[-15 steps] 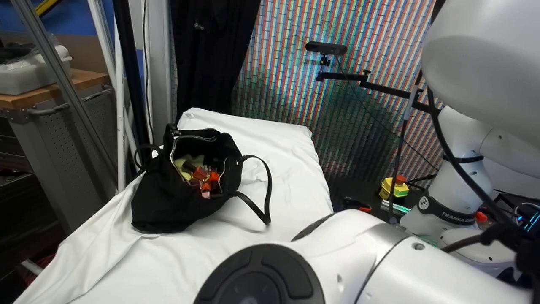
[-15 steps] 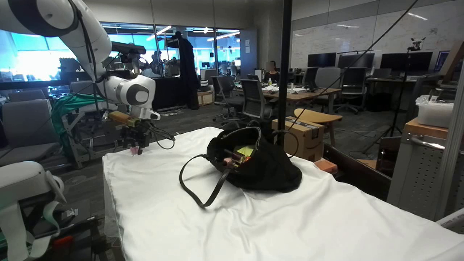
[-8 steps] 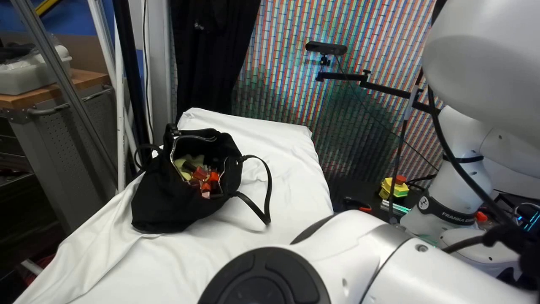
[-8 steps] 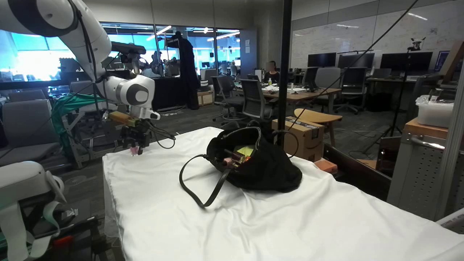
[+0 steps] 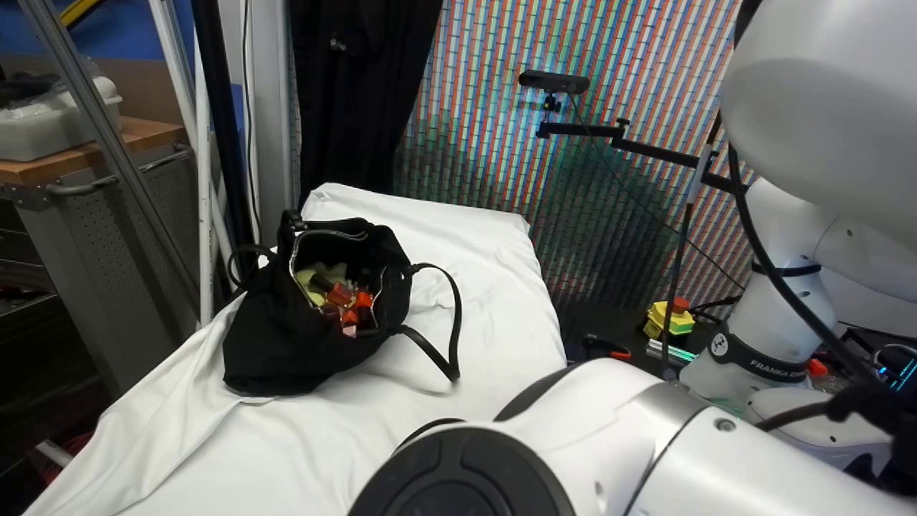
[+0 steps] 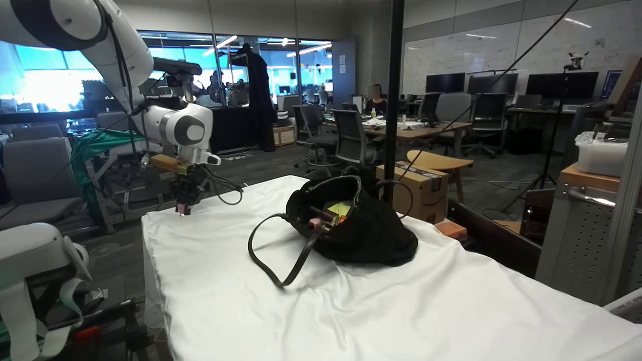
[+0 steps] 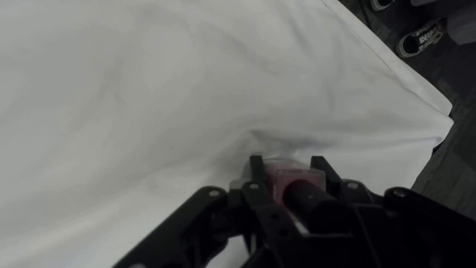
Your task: Pick up the nail polish and put them in the bag
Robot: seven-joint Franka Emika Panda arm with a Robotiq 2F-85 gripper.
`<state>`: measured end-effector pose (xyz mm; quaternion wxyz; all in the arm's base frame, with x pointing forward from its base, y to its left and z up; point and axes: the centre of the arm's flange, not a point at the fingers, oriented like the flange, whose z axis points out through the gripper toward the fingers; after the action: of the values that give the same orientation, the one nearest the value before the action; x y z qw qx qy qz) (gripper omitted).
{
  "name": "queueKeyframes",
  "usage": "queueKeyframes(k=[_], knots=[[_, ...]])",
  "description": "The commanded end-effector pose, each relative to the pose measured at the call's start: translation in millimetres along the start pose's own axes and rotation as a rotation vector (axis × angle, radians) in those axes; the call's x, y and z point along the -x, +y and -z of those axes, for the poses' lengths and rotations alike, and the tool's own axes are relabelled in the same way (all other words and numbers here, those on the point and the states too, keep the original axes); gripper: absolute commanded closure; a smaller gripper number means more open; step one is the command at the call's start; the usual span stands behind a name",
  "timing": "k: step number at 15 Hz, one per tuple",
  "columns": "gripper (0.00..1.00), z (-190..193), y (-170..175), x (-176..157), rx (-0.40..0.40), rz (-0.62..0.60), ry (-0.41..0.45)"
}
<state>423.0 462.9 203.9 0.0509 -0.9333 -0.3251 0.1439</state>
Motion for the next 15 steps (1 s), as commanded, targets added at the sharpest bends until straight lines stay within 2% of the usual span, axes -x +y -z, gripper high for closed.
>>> queueKeyframes(k=[1,2,9,15], knots=[[0.82,-2,-2,7,0.024,0.017,0.013],[0.78,-1,-1,7,0.025,0.017,0.010],[0.79,6,7,5,0.037,0.011,0.006],[0.80,18,31,-1,0.047,-0.005,-0.002]])
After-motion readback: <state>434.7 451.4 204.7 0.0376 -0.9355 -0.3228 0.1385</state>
